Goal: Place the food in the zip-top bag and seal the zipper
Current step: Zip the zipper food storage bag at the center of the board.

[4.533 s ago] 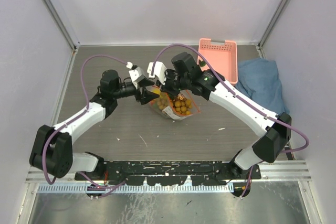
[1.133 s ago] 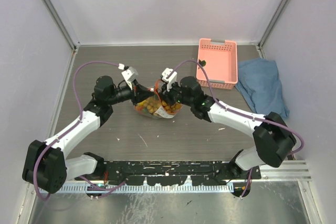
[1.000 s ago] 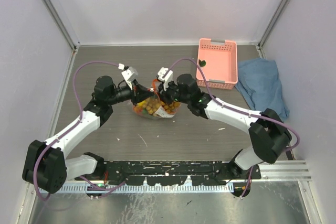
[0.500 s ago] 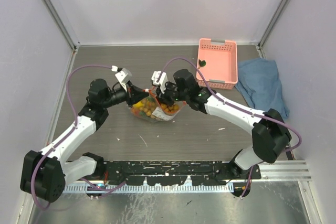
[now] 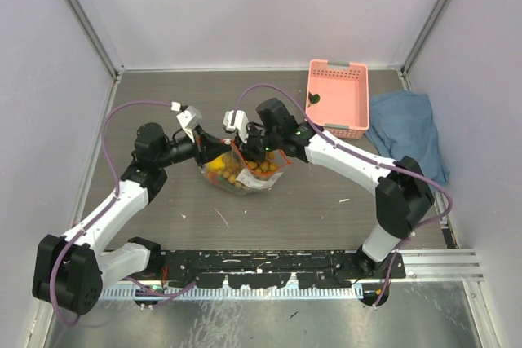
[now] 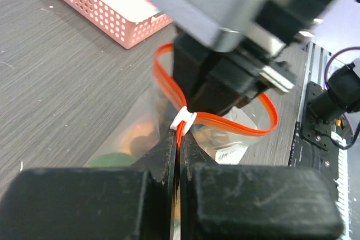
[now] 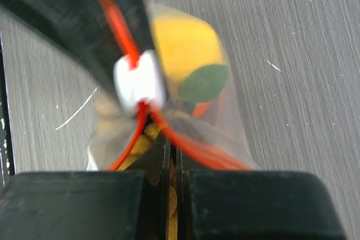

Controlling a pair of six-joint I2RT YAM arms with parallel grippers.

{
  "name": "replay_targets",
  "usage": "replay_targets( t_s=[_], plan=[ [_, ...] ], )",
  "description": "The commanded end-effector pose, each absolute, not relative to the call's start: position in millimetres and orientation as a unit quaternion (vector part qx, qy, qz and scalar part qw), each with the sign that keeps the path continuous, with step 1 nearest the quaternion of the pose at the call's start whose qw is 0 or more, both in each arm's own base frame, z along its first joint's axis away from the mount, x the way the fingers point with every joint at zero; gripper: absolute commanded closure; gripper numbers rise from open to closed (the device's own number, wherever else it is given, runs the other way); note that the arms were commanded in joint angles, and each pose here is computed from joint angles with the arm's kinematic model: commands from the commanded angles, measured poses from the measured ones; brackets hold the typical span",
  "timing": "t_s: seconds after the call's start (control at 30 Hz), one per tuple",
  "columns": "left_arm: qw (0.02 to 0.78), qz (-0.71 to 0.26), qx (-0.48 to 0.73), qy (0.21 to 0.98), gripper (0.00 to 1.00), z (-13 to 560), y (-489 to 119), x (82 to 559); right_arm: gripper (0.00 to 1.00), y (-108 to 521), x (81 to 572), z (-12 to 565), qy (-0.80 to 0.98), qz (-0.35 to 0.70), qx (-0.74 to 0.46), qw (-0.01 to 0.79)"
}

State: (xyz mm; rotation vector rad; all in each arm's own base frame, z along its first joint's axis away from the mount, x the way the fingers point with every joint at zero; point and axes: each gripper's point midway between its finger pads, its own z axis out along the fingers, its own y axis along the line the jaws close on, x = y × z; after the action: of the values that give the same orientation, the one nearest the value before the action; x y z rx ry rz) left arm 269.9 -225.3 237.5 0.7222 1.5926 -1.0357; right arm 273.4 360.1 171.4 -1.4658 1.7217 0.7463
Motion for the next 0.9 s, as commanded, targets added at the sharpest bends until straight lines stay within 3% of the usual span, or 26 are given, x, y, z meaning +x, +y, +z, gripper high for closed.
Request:
replay_targets(
  t_s=[0.0,0.27,0.6,0.87],
  plan=[
    [0.587,-0.446,0.342,0.583,1.00,285,-231,263,0.96,374,272,148,0.693,0.307,-0.551,0.350],
    [0.597,-0.436,0.327,0.588,1.00,283,-224,257,0.78,374,303,146,0.719,0.264,-0.511,0.390],
    [0.594,-0.416,0.298,0.620,1.00,274,-217,264,0.52,356,281,194,0.683,0.268,-0.529,0.425],
    [0.592,-0.410,0.285,0.633,1.00,272,-215,270,0.44,340,269,210,0.675,0.260,-0.540,0.430]
  ],
)
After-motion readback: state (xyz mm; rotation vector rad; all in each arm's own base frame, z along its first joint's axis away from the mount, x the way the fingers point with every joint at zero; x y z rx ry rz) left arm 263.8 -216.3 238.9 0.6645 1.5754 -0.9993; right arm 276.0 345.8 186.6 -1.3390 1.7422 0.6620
